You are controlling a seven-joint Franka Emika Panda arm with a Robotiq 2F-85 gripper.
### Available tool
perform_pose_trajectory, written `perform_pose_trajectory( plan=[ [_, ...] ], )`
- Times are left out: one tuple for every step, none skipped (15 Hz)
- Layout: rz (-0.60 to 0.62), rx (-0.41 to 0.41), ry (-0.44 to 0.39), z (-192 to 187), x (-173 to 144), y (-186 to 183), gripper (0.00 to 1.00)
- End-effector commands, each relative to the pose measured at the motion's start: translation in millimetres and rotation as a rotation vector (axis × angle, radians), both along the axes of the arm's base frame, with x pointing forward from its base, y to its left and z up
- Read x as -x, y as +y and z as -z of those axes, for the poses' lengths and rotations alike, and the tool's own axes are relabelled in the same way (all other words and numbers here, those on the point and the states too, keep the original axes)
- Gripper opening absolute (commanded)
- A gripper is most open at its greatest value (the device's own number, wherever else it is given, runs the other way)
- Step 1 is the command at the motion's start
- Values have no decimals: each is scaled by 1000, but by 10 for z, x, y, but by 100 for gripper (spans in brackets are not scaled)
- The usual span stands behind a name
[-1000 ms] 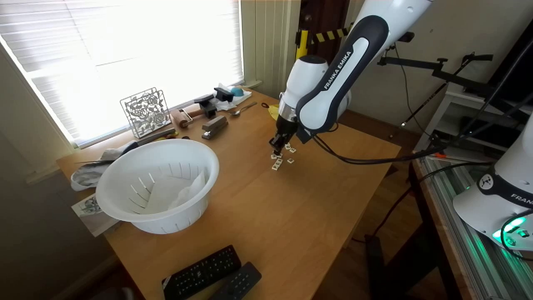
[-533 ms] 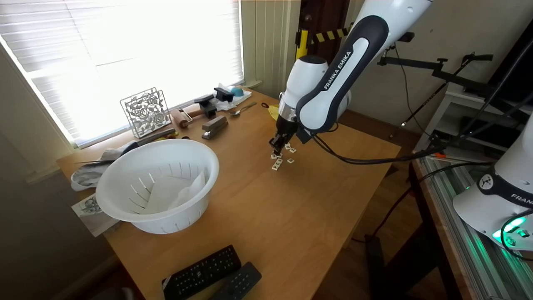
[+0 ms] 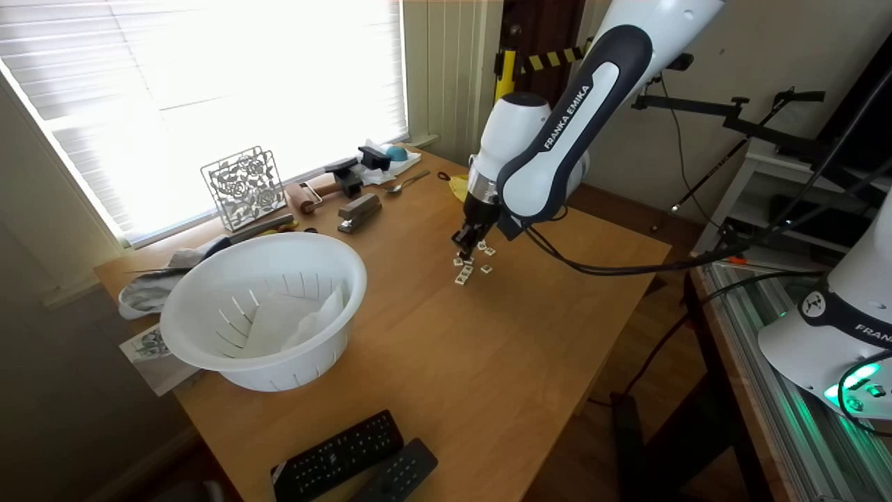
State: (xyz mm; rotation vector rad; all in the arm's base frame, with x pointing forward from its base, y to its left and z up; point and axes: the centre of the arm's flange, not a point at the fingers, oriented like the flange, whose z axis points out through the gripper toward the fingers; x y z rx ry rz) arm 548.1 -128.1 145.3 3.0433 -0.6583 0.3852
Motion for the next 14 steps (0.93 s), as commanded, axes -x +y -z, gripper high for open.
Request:
perform_pose_trajectory(
  plan=[
    [11,-15,38,79,149,33,0],
    [11,-17,41,78,158,37,0],
    [13,-20,42,79,162,40,0],
    [16,-22,42,79,161,41,0],
    [19,-23,42,78,160,44,0],
    [23,-25,39,77,155,50,0],
    [26,-28,40,78,152,54,0],
    [30,-31,42,76,150,66,0],
    [32,-32,41,75,153,77,0],
    [36,-34,43,75,155,87,0],
    [40,-37,46,75,158,96,0],
    [44,-42,50,73,162,107,0],
    [47,-44,52,71,168,116,0],
    [49,-45,54,71,174,125,0]
  ],
)
